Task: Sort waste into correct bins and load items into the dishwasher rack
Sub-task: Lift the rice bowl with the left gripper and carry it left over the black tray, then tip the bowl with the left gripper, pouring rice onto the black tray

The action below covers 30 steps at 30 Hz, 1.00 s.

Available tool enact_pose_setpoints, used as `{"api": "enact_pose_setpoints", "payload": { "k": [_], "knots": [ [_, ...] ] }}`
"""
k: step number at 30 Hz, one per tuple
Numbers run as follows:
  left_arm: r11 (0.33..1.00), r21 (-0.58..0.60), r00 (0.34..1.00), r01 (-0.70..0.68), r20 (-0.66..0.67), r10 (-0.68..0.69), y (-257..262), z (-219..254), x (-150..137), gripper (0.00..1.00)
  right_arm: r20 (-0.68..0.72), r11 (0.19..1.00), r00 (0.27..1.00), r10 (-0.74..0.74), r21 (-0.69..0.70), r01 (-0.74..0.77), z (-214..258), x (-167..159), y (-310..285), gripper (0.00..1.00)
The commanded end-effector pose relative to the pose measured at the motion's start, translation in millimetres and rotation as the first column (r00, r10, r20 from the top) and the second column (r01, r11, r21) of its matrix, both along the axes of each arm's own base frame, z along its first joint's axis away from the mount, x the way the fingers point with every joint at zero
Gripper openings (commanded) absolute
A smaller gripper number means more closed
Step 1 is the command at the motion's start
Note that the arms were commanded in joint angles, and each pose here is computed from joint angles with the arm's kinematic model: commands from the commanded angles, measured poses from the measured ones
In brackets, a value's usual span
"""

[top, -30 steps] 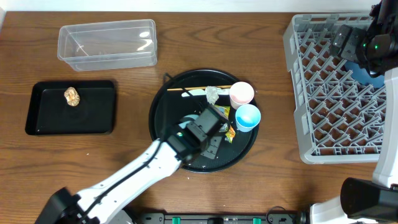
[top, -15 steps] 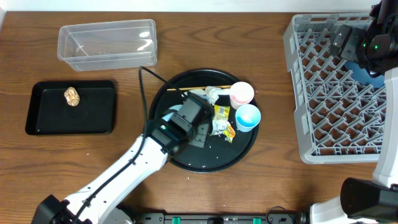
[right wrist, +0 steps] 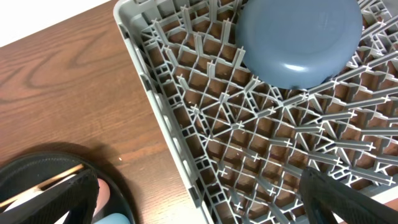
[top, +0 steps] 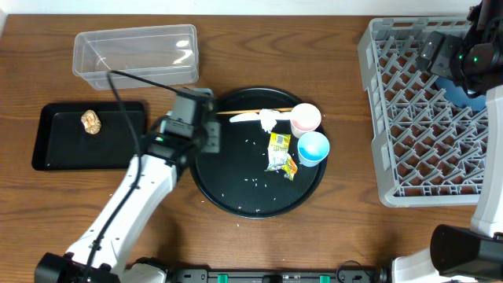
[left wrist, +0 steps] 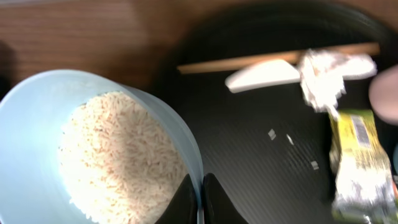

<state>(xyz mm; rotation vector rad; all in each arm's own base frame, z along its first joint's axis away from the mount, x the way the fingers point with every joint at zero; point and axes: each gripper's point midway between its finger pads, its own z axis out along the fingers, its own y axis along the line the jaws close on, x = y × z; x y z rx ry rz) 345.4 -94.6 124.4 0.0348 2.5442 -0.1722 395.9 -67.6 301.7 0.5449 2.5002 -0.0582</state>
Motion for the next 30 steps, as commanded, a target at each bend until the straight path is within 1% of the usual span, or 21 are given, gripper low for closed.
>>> {"api": "enact_pose_setpoints", "payload": {
  "k": [1, 5, 10, 12, 16, 19, 22, 26, 30],
  "knots": [
    [0.999, -0.033, 0.999, -0.009, 0.042, 0.011, 13.8, 10.3, 11.6, 0.06, 0.001, 1.0, 1.0, -0.022, -0.002, 0.022, 0.6, -1.8, -4.1, 0.99],
    [0.994, -0.085, 0.993, -0.067, 0.094, 0.075, 37.6, 20.2, 27.9, 0.06, 0.001, 1.0, 1.0, -0.022, -0.002, 0.022, 0.6, -1.8, -4.1, 0.99],
    [0.978, -0.12, 0.967, -0.172, 0.17, 0.191, 79.1, 34.5, 46.8, 0.06, 0.001, 1.0, 1.0, -0.022, -0.002, 0.022, 0.6, -1.8, -4.1, 0.99],
    [0.958, -0.155, 0.943, -0.24, 0.196, 0.268, 98.1, 41.1, 53.3, 0.06, 0.001, 1.0, 1.0, -0.022, -0.002, 0.022, 0.6, -1.8, -4.1, 0.99],
    [0.895, -0.24, 0.872, -0.376, 0.235, 0.43, 140.7, 54.3, 61.8, 0.06, 0.001, 1.0, 1.0, -0.022, -0.002, 0.022, 0.6, -1.8, -4.1, 0.99],
    [0.876, -0.305, 0.849, -0.375, 0.265, 0.456, 160.1, 64.2, 67.4, 0.06, 0.001, 1.0, 1.0, -0.022, -0.002, 0.022, 0.6, -1.8, -4.1, 0.99],
    [0.843, -0.402, 0.828, -0.358, 0.281, 0.486, 177.5, 72.5, 73.8, 0.06, 0.001, 1.0, 1.0, -0.022, -0.002, 0.022, 0.6, -1.8, -4.1, 0.99],
    [0.776, -0.523, 0.808, -0.353, 0.248, 0.535, 200.9, 68.6, 79.8, 0.06, 0.001, 1.0, 1.0, -0.022, -0.002, 0.022, 0.6, -1.8, -4.1, 0.99],
    [0.722, -0.572, 0.799, -0.389, 0.181, 0.574, 222.7, 46.5, 79.3, 0.06, 0.001, 1.0, 1.0, -0.022, -0.002, 0.022, 0.6, -1.8, -4.1, 0.99]
  ]
}}
